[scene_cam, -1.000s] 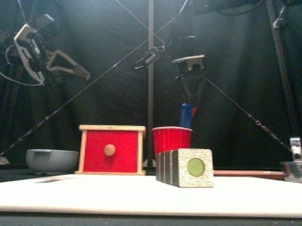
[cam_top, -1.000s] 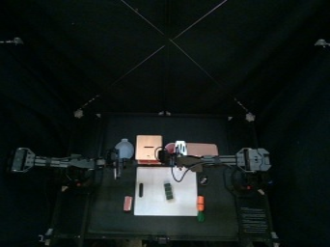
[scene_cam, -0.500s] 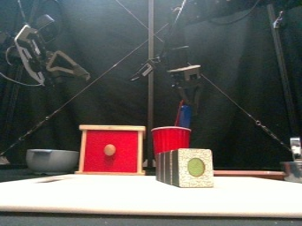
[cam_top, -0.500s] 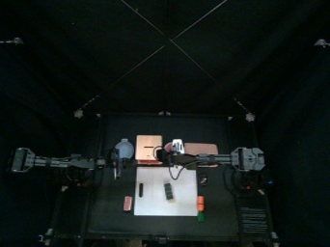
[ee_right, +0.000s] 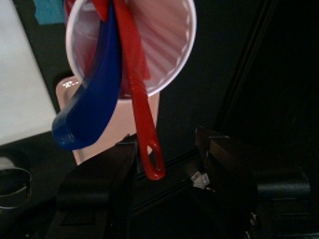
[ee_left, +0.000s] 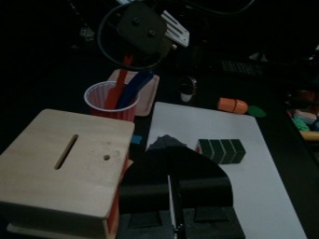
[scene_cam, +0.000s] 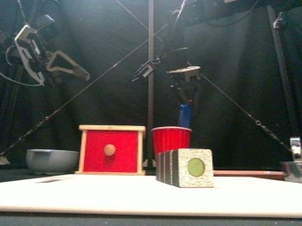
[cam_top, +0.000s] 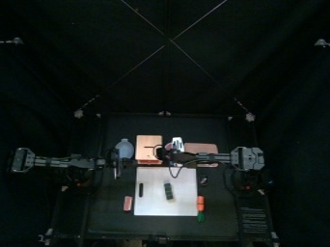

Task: Place sushi on board then cut the sushi with the knife then place the pieces on the plate
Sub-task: Pick knife at handle with right hand

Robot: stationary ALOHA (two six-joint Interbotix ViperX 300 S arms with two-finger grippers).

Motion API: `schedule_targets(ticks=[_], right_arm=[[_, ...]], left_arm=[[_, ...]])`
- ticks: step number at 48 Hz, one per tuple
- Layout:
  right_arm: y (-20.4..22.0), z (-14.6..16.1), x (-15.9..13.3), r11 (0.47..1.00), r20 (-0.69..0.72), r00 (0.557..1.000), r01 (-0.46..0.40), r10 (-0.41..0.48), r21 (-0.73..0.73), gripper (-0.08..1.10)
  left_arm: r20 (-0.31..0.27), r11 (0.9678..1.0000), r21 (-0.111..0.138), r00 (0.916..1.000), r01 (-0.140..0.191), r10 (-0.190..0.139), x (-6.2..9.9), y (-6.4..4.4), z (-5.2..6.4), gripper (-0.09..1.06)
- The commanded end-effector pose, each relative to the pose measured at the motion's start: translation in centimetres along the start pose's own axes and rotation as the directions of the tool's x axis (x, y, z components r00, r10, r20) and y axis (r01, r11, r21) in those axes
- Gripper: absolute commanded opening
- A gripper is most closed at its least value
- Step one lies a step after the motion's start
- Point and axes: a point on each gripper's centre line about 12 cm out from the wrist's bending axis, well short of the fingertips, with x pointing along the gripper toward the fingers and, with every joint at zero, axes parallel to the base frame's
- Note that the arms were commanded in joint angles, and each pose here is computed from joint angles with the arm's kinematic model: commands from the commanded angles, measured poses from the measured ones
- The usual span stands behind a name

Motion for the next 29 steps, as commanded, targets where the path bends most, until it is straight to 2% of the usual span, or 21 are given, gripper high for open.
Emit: schedule_targets(ticks=[1,29], right_arm=[[-1.5,-0.8,-2.1,1.0,0.056,0.998,0.004,-0.006,0.031,0.83],[-0.3,1.2,-0.6,1.0,0.029,1.0,-0.001,0.001,-0.006,0.83]], left_arm=[[0.017,1.0,0.003,0.9999,-0.001,0.001,0.1,0.0,0.5,-0.03],[0.002,1.0,0.006,1.0,-0.006,0.006,0.0,0.2,0.0,-0.03]])
